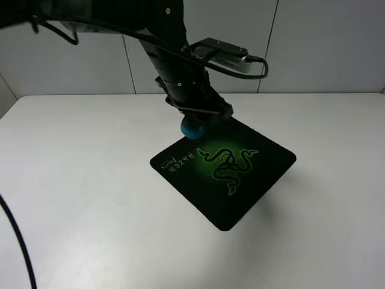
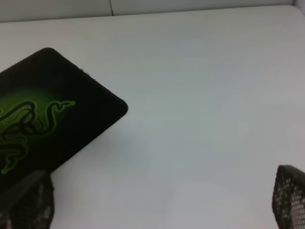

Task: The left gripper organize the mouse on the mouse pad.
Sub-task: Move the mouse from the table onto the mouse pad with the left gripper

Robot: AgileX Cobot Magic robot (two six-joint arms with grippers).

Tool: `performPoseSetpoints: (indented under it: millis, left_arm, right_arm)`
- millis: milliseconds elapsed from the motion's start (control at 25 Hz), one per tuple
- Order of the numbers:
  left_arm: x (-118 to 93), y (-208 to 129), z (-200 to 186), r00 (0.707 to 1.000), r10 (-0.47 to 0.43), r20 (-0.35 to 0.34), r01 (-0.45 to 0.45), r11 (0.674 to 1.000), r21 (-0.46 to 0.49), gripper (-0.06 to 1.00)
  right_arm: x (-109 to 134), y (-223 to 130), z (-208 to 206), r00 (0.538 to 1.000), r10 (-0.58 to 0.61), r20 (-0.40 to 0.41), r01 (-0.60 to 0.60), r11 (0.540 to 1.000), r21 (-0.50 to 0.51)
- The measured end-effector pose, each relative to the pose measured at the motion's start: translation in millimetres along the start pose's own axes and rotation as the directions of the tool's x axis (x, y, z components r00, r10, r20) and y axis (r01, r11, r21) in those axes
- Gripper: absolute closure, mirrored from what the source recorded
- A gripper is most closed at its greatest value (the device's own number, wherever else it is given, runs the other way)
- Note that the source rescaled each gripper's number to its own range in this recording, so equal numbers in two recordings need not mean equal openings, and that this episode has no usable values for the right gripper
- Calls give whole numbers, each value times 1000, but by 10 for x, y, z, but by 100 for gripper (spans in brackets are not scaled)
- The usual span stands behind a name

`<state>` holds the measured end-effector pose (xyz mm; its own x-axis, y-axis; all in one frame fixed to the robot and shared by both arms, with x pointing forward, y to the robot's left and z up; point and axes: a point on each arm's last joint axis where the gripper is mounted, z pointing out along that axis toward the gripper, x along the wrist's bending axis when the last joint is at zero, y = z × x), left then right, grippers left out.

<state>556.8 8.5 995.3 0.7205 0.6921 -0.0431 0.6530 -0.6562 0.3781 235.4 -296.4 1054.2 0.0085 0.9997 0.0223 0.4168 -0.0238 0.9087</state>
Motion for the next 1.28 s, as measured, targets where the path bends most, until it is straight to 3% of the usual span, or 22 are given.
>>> performPoseSetpoints:
  millis: [360, 800, 1280]
  left_arm:
    - [-151, 233, 500, 999, 36, 26, -38, 996, 75, 94]
    - [-119, 73, 1157, 999, 25, 31, -30, 982, 185, 94]
    - [-114, 65, 1228, 999, 24, 30, -29, 983, 183, 94]
  right_arm:
    - [0, 0, 0, 1000, 0, 0, 0, 1000, 0]
    - [0, 0, 0, 1000, 0, 0, 0, 1000, 0]
    - [0, 0, 0, 1000, 0, 0, 0, 1000, 0]
